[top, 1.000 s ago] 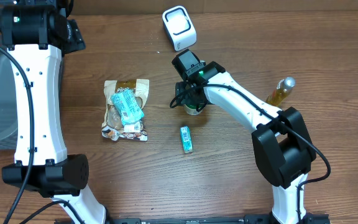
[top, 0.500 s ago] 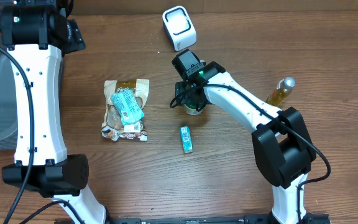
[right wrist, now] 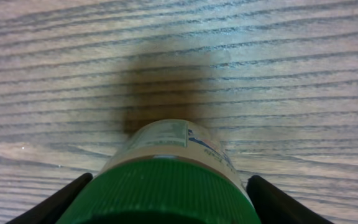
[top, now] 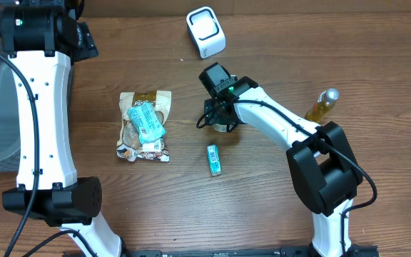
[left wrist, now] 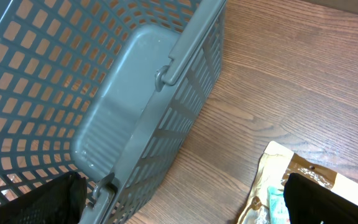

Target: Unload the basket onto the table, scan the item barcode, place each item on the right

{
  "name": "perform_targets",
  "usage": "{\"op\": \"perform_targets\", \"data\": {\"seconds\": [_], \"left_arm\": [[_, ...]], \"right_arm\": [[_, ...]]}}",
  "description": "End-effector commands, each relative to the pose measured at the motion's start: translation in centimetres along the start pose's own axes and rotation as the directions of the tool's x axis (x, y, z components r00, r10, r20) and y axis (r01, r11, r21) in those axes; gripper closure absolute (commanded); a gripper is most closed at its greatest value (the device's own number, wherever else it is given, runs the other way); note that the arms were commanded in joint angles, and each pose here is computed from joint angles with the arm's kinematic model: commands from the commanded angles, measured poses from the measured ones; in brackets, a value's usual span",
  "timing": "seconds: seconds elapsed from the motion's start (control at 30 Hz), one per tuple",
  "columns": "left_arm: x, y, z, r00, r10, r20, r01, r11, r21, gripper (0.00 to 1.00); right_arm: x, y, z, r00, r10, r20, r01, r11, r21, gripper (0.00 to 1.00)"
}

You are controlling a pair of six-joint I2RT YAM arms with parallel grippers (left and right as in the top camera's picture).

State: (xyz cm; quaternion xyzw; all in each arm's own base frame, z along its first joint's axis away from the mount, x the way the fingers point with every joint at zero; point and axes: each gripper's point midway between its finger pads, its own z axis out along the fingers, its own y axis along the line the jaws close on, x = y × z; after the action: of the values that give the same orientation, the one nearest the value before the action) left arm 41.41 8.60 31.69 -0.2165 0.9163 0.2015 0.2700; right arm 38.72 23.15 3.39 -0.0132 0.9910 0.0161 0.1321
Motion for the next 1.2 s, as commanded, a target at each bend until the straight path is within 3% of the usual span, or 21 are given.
{"op": "perform_targets", "data": {"seconds": [0.0,0.3,0.5,0.6,0.73,0.97,1.17], "left_arm": [[-0.4,0.1,-0.7,1.000,0.006,0.020,-0.006,1.000,0.015,0.01],[-0.4,0.1,-0.7,1.000,0.006,0.020,-0.006,1.000,0.015,0.01],[-0.4,0.1,-0.7,1.000,0.006,0.020,-0.006,1.000,0.015,0.01],[-0.4,0.1,-0.7,1.000,0.006,0.020,-0.006,1.000,0.015,0.00],[-0.4,0.1,-0.7,1.000,0.006,0.020,-0.006,1.000,0.015,0.00],[-0.4,0.1,-0.7,1.000,0.006,0.020,-0.006,1.000,0.015,0.01],[-0.4,0.1,-0.7,1.000,0.006,0.020,-0.006,1.000,0.015,0.00]], "right_arm": [[-0.6,-0.1,0.0,1.000,0.007,0.017,-0.007,1.000,0.000,0.30],[-1.3,0.2,-0.9,1.000,0.008,0.028,-0.008,1.000,-0.007,0.29],[-1.4,0.2,-1.1,1.000,0.002,0.024,-0.002,1.000,-0.005,0.23],[-1.1,0.0,-1.1,1.000,0.000,0.014,0.000,1.000,0.001,0.30],[-0.8,-0.1,-1.1,1.000,-0.001,0.000,0.001,1.000,0.007,0.48],[-0.9,-1.0,-5.3,0.999,0.006,-0.050,-0.005,1.000,0.028,0.54],[1.0,-0.7,-9.0,0.986,0.006,-0.168,-0.010,1.000,-0.023,0.53]]}}
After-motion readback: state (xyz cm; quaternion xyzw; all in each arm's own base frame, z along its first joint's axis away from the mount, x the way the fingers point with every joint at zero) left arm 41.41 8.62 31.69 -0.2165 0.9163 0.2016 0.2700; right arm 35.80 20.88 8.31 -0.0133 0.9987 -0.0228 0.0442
